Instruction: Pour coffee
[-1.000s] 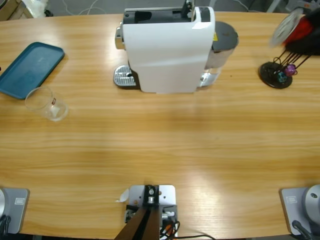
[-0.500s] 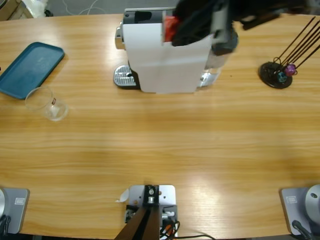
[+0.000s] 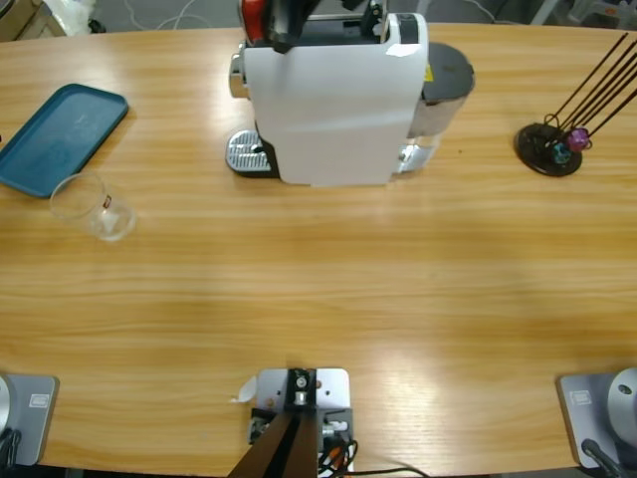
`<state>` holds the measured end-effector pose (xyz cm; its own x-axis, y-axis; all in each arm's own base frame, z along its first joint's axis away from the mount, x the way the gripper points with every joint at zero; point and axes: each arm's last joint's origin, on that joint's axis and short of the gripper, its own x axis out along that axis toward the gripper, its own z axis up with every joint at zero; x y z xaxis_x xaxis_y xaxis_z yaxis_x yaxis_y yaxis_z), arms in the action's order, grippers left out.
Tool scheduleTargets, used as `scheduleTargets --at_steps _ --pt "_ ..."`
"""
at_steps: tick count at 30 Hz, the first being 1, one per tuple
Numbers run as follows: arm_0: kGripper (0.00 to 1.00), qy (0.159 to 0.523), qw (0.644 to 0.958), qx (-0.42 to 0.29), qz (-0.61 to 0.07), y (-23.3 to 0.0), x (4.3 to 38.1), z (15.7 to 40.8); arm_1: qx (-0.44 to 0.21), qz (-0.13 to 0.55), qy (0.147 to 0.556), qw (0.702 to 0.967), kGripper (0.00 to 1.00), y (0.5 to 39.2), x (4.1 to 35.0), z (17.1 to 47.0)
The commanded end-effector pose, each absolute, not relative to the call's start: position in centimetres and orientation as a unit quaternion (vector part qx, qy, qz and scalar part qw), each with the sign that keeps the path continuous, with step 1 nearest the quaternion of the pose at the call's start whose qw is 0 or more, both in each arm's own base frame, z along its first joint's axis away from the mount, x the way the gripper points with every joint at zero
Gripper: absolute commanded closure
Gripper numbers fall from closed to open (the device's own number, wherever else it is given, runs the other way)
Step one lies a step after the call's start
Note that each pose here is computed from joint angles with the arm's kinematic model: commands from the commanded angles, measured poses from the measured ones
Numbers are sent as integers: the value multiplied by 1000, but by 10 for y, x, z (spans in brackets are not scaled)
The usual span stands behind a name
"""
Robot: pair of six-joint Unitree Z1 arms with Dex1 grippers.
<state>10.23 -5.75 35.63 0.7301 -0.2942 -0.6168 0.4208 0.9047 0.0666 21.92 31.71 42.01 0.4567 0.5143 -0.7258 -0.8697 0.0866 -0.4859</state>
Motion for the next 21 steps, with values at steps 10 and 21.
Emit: scheduleTargets --at_steps 10,21 --pt "179 305 925 100 -202 -52 93 348 -495 460 234 699 938 330 263 387" --pt "179 306 925 99 -204 -53 93 348 -495 459 241 697 938 341 276 377"
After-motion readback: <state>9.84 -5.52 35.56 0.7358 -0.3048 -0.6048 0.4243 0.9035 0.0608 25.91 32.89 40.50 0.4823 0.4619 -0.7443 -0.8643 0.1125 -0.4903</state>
